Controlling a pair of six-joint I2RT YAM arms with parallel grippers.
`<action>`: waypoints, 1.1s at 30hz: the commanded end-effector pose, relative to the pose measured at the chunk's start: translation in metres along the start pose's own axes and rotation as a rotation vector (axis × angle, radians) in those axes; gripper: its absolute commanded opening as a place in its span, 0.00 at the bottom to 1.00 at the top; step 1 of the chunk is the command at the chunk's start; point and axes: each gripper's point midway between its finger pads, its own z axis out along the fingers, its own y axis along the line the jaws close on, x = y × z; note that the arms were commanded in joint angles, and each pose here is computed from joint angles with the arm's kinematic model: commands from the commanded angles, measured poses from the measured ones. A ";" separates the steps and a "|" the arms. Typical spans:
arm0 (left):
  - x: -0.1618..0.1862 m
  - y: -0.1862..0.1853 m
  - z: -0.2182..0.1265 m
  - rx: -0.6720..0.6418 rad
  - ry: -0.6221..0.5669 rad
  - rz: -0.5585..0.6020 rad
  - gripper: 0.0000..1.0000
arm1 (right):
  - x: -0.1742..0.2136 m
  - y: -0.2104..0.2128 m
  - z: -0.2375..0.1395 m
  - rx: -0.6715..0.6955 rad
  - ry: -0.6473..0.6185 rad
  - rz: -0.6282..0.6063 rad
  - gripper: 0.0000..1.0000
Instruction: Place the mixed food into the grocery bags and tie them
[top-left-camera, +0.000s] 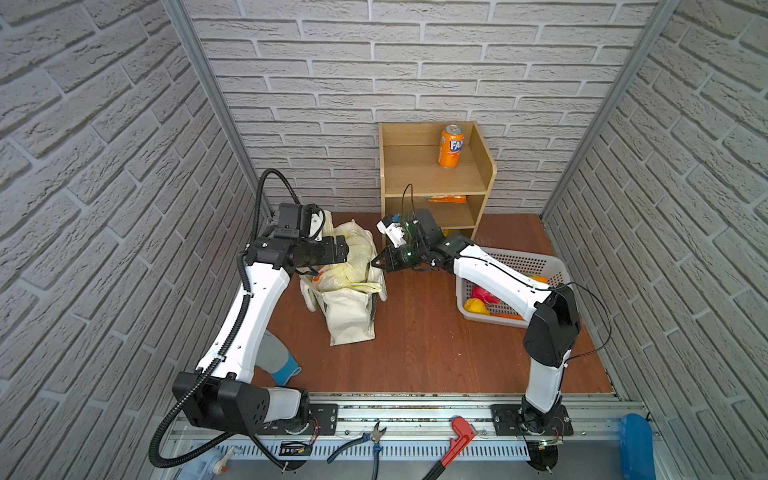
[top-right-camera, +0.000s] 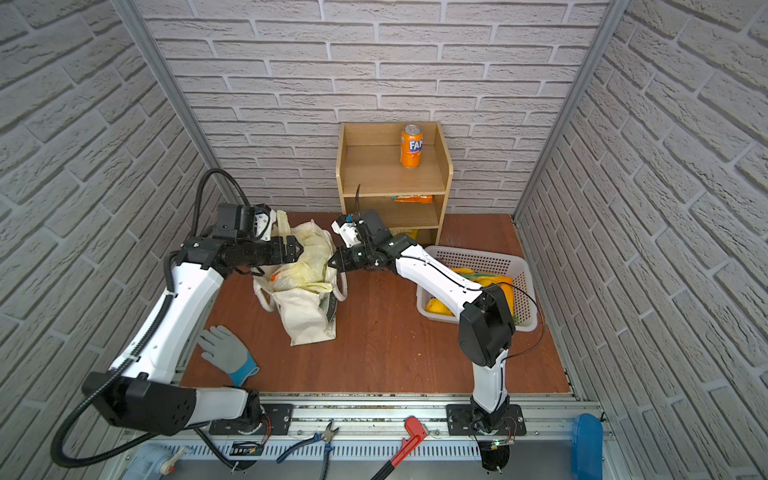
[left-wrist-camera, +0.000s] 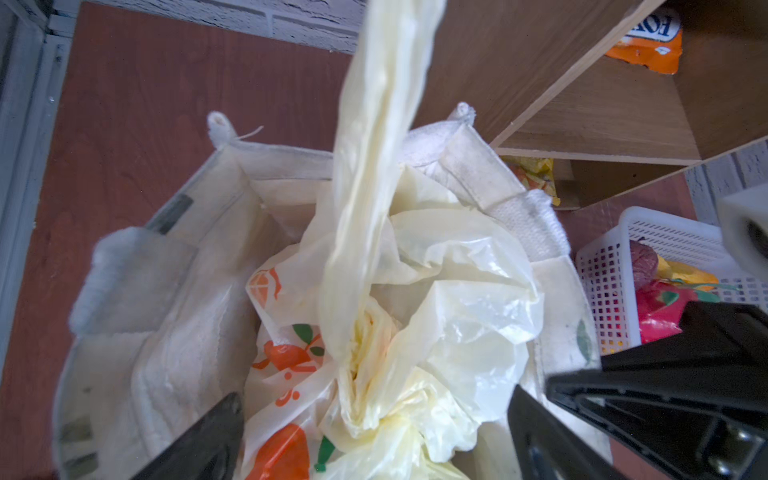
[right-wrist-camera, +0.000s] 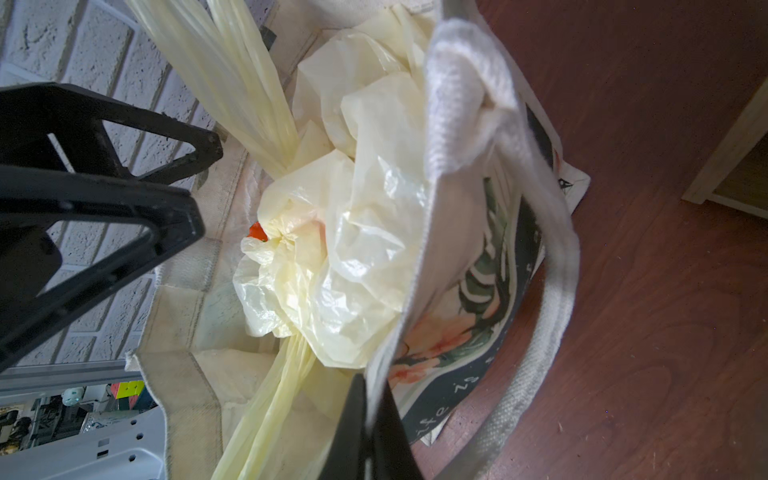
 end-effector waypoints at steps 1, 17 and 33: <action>-0.020 0.018 -0.029 -0.103 -0.154 -0.018 0.98 | -0.022 0.025 -0.025 -0.054 -0.095 -0.057 0.05; 0.008 0.086 0.000 -0.082 -0.144 -0.224 0.79 | -0.024 0.025 -0.025 -0.054 -0.090 -0.060 0.06; -0.018 -0.037 -0.007 0.321 -0.220 -0.070 0.00 | -0.030 0.074 -0.024 -0.076 -0.053 -0.113 0.06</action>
